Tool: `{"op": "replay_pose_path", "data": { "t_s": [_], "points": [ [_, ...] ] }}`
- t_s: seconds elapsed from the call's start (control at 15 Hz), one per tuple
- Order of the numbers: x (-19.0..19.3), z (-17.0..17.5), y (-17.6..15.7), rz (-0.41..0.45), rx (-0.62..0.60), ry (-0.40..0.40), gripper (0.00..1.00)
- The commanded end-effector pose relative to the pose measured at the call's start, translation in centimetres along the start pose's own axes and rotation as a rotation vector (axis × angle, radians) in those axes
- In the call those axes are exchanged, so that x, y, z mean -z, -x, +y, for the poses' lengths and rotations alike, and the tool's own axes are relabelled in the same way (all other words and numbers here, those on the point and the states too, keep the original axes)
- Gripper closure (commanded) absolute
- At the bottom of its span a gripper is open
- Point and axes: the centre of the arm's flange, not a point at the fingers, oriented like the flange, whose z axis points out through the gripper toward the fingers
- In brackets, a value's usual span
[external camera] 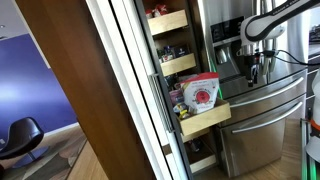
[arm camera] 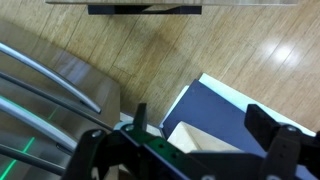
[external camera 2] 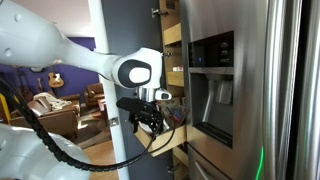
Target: Move the white and red packet in the third drawer backwards.
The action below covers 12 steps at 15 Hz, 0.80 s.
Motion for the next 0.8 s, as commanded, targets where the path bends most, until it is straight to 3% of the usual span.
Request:
{"op": "replay_pose_path", "data": {
  "t_s": [0.0, 0.07, 0.4, 0.73],
  "points": [
    [0.6, -0.3, -0.3, -0.014, 0.005, -0.006, 0.00],
    [2.0, -1.1, -1.1, 0.002, 0.031, 0.000, 0.00],
    [9.9, -6.7, -5.4, 0.153, 0.218, 0.173, 0.00],
    [13.5, -11.8, -9.3, 0.303, 0.467, 0.270, 0.00]
  ]
}}
